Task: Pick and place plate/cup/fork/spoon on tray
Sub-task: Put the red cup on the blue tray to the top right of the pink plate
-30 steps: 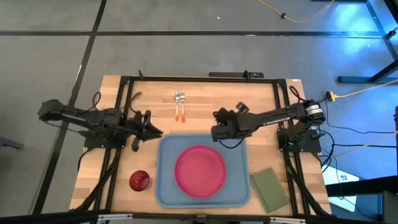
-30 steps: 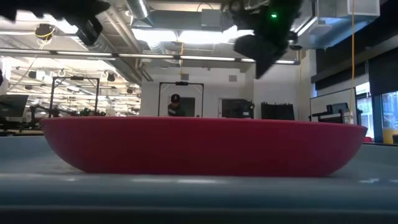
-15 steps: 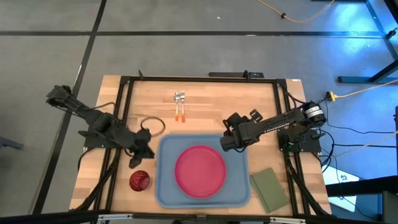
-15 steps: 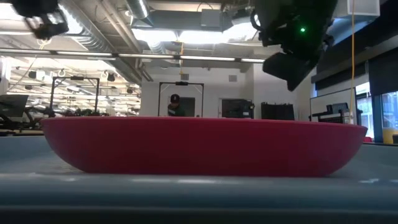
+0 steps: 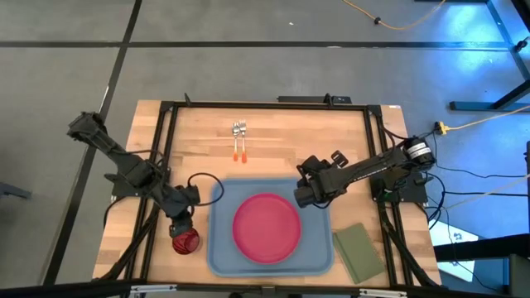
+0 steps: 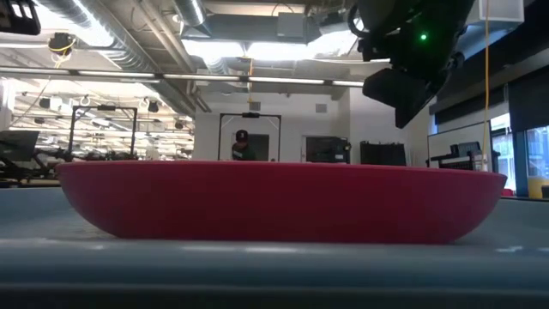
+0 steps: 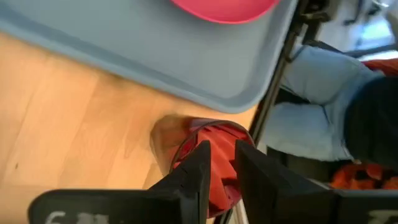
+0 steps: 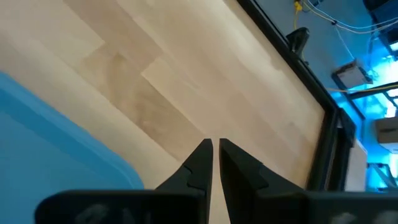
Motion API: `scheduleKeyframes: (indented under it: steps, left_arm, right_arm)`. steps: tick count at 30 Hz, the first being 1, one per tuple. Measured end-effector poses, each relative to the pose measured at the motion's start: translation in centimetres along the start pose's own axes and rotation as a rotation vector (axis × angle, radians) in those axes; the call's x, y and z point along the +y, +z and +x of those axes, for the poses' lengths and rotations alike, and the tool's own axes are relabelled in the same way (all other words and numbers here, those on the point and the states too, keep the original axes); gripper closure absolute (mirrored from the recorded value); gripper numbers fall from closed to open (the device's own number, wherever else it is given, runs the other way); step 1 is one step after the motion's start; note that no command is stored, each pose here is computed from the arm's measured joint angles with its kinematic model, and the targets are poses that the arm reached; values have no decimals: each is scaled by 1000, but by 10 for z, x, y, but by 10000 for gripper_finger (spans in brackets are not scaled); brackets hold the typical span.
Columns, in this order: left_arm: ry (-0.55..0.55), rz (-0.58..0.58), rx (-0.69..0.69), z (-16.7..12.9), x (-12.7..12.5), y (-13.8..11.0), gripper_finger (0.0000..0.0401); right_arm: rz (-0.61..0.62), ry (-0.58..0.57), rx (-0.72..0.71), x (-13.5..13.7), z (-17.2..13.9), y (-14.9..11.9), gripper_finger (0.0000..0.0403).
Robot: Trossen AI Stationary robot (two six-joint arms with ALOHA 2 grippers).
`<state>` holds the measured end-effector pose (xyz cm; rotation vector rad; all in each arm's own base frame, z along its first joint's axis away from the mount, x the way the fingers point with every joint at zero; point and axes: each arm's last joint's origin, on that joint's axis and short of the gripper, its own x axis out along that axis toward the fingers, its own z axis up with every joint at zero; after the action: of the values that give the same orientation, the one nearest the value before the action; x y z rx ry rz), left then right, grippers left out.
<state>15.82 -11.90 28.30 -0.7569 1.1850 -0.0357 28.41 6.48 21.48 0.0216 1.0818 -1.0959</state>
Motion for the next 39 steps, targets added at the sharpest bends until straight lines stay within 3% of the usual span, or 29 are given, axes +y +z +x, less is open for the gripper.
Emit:
scheduleKeyframes:
  steps: [8, 13, 17, 21, 28, 39]
  left_arm:
    - [137, 39, 113, 8, -27, -7, 335]
    - [205, 33, 71, 7, -38, -8, 335]
    - [276, -70, -6, 9, -34, -9, 335]
    - [325, -99, -23, 10, -28, -8, 335]
    - [369, -24, 0, 10, -23, -9, 326]
    - [388, -22, 52, 22, -27, -15, 282]
  right_arm:
    - [1, 34, -10, 5, -5, -4, 370]
    - [17, 58, -11, 7, -5, -3, 370]
    - [22, 65, -14, 8, -6, -3, 370]
    - [26, 70, -16, 9, -6, -3, 370]
    - [33, 79, -19, 10, -6, -3, 370]
    - [35, 82, -21, 10, -6, -2, 370]
